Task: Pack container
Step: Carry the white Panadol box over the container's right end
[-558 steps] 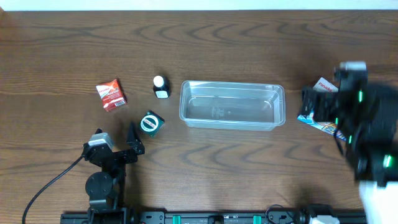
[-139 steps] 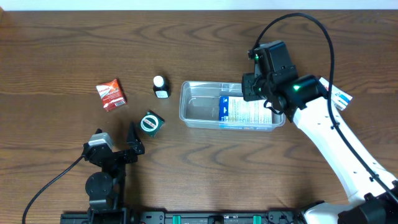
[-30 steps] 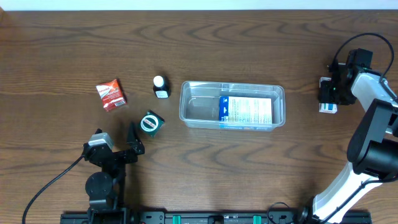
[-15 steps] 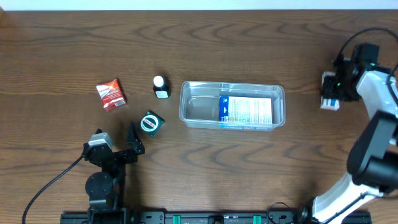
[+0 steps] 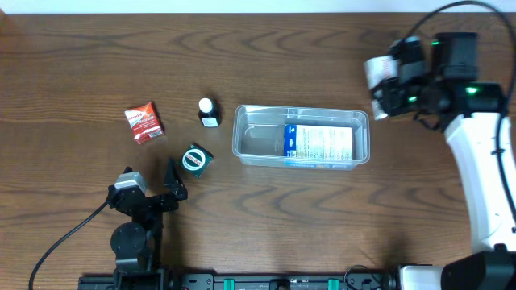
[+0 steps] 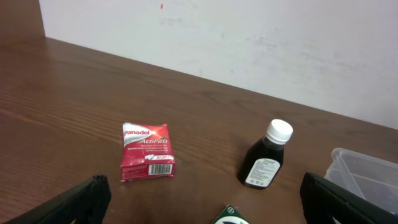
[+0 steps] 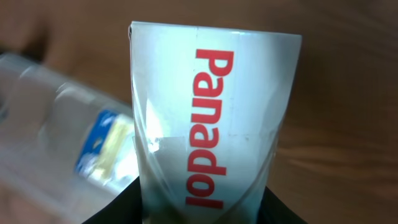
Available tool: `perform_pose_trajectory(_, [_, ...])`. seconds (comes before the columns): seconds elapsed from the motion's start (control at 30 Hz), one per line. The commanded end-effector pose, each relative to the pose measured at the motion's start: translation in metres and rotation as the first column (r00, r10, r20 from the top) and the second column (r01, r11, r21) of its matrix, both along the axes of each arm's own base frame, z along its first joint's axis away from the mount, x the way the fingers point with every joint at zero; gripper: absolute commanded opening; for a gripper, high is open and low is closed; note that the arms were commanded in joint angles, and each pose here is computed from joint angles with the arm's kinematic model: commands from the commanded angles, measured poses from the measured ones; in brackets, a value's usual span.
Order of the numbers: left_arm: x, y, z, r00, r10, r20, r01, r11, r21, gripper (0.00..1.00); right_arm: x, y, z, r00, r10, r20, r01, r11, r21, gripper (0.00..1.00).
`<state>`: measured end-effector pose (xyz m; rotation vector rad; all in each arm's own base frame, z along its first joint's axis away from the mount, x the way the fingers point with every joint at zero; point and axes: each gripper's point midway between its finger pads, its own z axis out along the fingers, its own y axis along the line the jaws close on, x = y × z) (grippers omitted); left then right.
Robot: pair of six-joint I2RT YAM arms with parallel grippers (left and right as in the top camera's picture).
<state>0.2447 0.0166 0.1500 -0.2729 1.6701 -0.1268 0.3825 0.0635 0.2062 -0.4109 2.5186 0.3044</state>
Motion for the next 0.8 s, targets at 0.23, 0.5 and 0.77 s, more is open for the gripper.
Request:
perform_pose_trajectory(0.23, [-0.001,0.003,-0.018,0.998,0.014,-0.056,-0.014,1.000,0.005,0.98,-0.030,0.065,-0.007,0.945,0.326,-0.015,-0.324,0.929,-0.178,0.42])
perform_pose_trajectory(0.5, [-0.001,0.003,-0.018,0.998,0.014,-0.056,-0.013,1.000,0.005,0.98,-0.035,0.074,-0.007,0.927,0.376,-0.015,-0.371,0.908,-0.196,0.32])
perform_pose_trajectory(0.77, [-0.001,0.003,-0.018,0.998,0.014,-0.056,-0.013,1.000,0.005,0.98,-0.031,0.075,-0.005,0.924,0.382,0.003,-0.373,0.906,-0.199,0.33])
